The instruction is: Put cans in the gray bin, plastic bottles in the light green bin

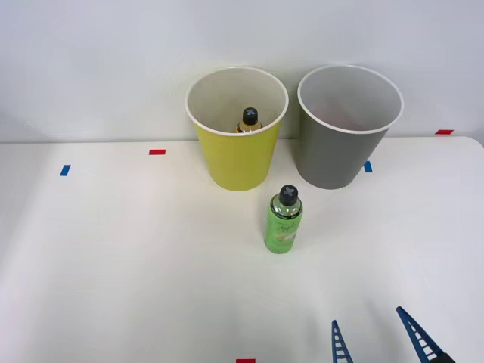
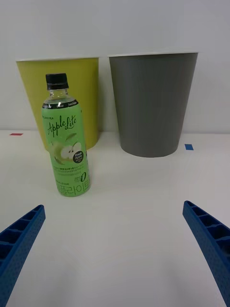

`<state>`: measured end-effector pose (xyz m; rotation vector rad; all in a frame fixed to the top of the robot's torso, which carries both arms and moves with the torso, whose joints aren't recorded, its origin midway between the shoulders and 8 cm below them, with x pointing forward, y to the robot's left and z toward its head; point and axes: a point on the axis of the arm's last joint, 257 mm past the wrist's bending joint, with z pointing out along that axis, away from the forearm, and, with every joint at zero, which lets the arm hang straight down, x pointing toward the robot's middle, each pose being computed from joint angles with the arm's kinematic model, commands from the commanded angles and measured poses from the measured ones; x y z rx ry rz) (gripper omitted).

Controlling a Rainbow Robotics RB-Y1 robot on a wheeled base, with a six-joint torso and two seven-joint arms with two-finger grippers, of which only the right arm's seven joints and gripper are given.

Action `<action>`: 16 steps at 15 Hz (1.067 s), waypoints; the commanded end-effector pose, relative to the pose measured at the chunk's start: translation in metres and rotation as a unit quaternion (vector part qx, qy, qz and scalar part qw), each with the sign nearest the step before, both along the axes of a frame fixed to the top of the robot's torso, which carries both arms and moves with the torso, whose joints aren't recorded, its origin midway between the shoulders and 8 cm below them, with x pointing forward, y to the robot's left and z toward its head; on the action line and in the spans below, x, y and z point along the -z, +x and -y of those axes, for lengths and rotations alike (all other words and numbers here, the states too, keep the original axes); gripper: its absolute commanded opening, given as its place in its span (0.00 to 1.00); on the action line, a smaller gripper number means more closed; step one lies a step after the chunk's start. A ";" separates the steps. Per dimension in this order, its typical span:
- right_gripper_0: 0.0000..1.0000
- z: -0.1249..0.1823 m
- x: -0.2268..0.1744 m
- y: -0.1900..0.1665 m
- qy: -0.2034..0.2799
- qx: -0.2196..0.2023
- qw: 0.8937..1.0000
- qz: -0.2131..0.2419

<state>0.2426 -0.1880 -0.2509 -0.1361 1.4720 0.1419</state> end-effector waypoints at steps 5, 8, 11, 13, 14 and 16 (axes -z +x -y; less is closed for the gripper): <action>1.00 0.000 0.000 0.000 0.000 0.000 1.000 0.000; 1.00 0.000 0.000 0.000 0.000 0.000 1.000 0.000; 1.00 0.000 0.000 0.000 0.000 0.000 1.000 0.000; 1.00 0.000 0.000 0.000 0.000 0.000 1.000 0.000; 1.00 0.000 0.000 0.000 0.000 0.000 1.000 0.000; 1.00 0.000 0.000 0.000 0.000 0.000 1.000 0.000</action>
